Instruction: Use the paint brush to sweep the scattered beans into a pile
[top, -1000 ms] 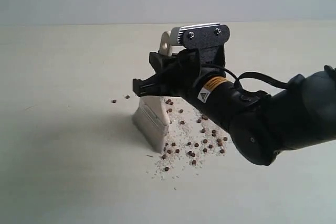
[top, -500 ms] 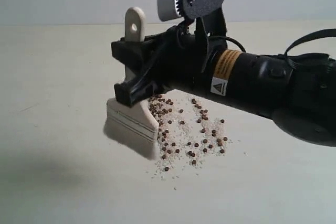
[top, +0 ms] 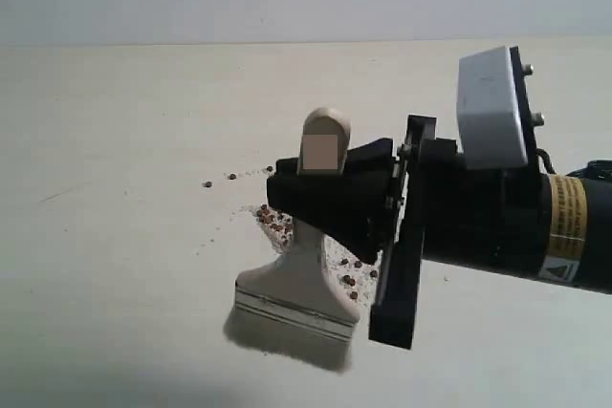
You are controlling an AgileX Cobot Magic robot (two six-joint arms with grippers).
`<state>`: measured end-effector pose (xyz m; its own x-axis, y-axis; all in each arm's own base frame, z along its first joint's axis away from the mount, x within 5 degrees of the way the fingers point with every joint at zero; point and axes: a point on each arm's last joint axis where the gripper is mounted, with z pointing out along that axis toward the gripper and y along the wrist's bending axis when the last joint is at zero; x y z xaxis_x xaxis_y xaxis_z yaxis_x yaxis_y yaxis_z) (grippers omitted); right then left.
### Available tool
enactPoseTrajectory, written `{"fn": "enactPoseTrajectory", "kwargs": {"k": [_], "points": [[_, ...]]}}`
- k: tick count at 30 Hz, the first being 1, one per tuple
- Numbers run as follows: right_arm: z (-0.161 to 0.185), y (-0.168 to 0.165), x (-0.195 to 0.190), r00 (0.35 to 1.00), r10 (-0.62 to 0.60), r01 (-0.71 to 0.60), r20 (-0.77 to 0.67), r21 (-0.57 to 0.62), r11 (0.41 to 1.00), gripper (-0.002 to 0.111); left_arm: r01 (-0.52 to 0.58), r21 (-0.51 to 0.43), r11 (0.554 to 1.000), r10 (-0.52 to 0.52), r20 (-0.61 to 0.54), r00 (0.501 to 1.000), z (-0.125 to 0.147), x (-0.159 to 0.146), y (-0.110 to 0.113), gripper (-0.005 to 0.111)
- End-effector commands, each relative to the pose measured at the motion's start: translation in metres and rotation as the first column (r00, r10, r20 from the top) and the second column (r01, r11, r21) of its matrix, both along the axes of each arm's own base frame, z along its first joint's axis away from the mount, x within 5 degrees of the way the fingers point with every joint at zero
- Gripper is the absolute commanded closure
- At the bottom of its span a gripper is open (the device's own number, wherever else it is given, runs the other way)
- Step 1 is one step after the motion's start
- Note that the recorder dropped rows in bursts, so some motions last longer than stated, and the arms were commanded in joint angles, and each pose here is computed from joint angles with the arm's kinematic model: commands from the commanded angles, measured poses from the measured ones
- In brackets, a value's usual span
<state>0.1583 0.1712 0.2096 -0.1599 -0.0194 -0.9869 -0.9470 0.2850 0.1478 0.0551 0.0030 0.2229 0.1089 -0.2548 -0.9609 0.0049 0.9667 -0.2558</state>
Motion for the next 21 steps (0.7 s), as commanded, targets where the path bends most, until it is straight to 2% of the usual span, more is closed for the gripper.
{"fn": "enactPoseTrajectory", "kwargs": {"k": [1,7,11,21], "points": [[-0.011,-0.002,0.000,0.996,0.083,-0.082,-0.041,0.006,0.997,0.108,-0.003,-0.009,1.000,0.003,0.003,1.000,-0.001,0.000,0.000,0.107],[-0.048,0.003,0.006,0.988,0.102,-0.112,-0.118,-0.084,0.990,0.108,-0.003,-0.009,1.000,0.003,0.003,1.000,-0.001,0.000,0.000,0.107],[-0.064,0.005,0.017,0.995,0.058,-0.067,-0.082,-0.107,0.992,0.108,-0.003,-0.009,1.000,0.003,0.003,1.000,-0.001,0.000,0.000,0.107],[-0.072,0.003,0.080,0.999,-0.041,0.036,-0.020,-0.190,0.981,0.108,-0.003,-0.009,1.000,0.003,0.003,1.000,-0.001,0.000,0.000,0.107]]}}
